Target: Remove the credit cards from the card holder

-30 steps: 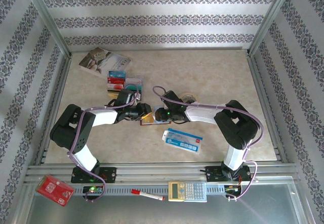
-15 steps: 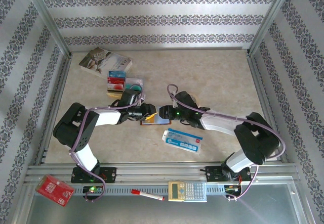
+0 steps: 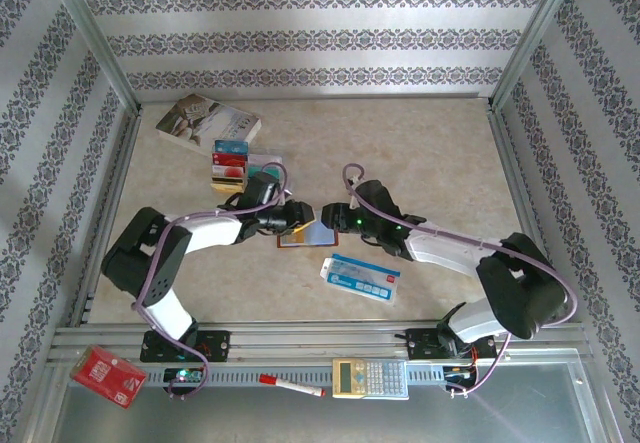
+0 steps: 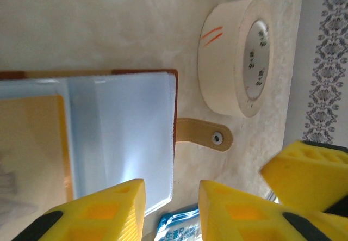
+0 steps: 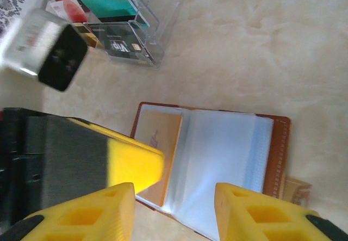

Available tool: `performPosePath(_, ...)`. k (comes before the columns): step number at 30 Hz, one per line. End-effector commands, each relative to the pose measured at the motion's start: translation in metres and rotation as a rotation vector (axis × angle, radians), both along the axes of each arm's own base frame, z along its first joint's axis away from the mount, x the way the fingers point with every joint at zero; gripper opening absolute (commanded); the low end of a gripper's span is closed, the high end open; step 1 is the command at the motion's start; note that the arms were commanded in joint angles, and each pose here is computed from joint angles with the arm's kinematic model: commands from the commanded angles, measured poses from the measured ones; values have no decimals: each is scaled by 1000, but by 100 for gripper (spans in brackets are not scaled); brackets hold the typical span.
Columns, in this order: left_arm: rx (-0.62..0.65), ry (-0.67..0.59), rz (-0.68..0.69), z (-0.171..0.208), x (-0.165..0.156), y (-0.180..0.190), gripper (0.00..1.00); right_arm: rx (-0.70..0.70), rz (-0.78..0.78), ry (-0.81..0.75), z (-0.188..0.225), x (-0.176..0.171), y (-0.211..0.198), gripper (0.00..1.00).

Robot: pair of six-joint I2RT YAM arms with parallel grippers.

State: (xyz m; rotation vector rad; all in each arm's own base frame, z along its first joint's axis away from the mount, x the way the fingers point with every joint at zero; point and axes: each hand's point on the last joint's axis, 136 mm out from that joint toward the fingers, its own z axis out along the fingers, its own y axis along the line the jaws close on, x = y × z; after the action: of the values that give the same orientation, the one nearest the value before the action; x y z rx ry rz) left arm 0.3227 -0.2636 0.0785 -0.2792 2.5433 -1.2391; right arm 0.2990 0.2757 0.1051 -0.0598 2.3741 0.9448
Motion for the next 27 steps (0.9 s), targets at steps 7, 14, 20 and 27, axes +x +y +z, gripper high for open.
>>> performPosePath(7,130,2,152,-15,-6,68,34,77,51,173,-17,-1,50,36)
performPosePath(14,101,35,147,-28,-7,65,29,88,48,270,-44,-3,64,32)
performPosePath(20,88,39,132,-29,-3,60,23,82,42,302,-55,-1,64,22)
performPosePath(27,110,58,134,-38,-4,62,21,82,39,328,-63,2,63,17)
